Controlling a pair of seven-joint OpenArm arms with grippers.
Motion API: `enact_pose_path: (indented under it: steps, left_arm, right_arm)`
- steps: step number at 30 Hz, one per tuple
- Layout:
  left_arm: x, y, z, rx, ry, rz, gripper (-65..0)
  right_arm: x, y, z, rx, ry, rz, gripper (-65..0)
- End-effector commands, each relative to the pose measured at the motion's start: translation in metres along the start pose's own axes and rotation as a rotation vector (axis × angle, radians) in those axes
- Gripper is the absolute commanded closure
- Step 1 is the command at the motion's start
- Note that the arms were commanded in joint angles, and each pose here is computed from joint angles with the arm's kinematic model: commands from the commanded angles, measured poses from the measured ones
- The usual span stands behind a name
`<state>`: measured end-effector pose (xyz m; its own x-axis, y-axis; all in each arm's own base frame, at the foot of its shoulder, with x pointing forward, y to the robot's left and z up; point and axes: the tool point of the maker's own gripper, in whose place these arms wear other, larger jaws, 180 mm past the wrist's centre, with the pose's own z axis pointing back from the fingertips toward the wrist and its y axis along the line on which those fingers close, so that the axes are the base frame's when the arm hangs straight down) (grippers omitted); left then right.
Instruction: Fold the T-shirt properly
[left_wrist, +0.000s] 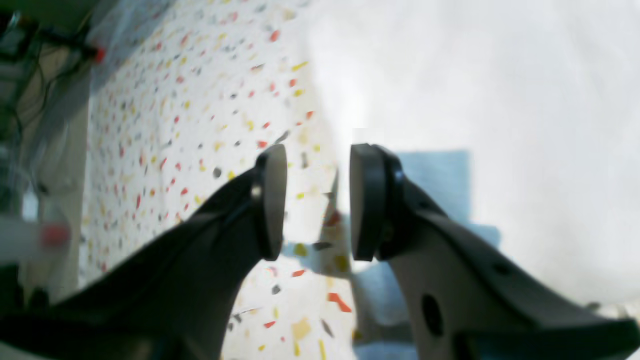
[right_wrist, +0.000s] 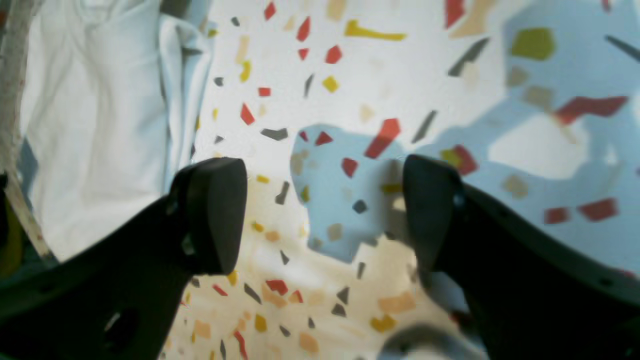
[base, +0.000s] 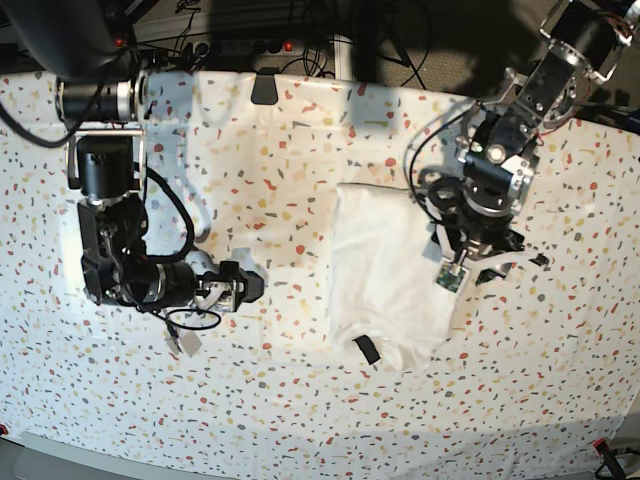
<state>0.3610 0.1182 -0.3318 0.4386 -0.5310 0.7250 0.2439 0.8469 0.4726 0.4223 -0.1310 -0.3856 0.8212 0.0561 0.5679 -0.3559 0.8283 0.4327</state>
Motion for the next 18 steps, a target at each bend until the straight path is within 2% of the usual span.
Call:
enact_pose_path:
  steps: [1,5,9,13,18]
  left_arm:
    - [0.015,0.021,-0.001,0.047,-0.041,0.043,-20.0]
    - [0.006,0.058,-0.002,0.099,-0.002,0.212,-20.0]
    - [-0.003,0.073,0.015,0.052,-0.007,0.310,-20.0]
    - [-0.004,0.077,0.045,-0.004,-0.048,0.354,-20.0]
    - [-0.023,0.086,0.073,0.017,-0.045,0.349,-20.0]
  right_arm:
    - [0.031,0.002,0.013,0.006,-0.055,0.035,-47.5]
    - [0.032,-0.008,0.026,-0.015,-0.012,0.041,-47.5]
    - [0.029,-0.024,0.043,-0.038,-0.007,0.029,-47.5]
    - [0.016,-0.034,0.063,-0.018,0.042,-0.013,-47.5]
    - [-0.007,-0.040,0.086,0.025,0.070,-0.057,-47.5]
